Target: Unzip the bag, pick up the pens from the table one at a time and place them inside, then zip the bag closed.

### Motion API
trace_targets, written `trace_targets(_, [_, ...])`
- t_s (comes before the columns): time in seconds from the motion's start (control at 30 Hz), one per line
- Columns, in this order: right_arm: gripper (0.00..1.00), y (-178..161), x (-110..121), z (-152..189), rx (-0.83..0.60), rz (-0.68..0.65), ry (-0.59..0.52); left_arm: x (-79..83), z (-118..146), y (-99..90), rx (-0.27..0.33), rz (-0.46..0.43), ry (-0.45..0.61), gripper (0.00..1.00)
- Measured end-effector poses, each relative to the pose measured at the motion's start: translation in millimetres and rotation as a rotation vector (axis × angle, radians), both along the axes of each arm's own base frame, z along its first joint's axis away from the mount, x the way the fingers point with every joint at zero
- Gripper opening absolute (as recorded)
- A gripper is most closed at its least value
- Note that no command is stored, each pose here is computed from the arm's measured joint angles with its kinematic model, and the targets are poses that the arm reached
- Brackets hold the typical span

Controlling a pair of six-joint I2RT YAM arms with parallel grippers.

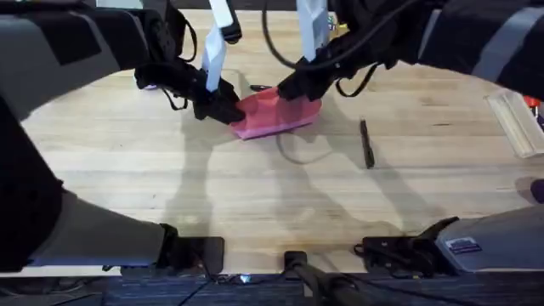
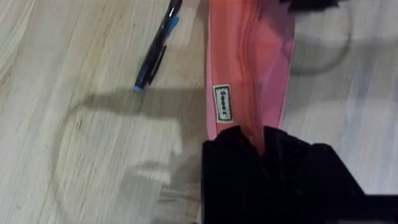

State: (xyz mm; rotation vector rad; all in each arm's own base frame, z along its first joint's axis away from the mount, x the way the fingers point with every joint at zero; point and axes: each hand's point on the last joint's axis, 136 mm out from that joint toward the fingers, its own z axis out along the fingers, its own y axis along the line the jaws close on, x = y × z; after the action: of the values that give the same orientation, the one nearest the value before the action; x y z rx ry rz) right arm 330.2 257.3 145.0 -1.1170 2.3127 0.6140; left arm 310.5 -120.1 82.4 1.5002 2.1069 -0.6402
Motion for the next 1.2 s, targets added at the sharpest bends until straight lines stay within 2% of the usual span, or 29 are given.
trace_targets(0.2, [0.031,37,-11,4,0.08,0.067,0.0,0.5,0,-0.2,0.0,0.0,-0.003,0.042])
trace_targets(0.3, [0.03,61,-26,4,0.134,0.122,0.037,0.3,0,-0.4,-0.003,-0.001,-0.002,0.042])
trace_targets(0.73, [0.03,78,-44,4,0.193,0.17,0.116,0.4,1,-0.7,-0.004,-0.001,-0.002,0.042])
trace_targets(1.2, [0.043,91,-52,8,0.212,0.207,0.099,1.3,0,-0.2,0.001,-0.019,-0.021,0.042])
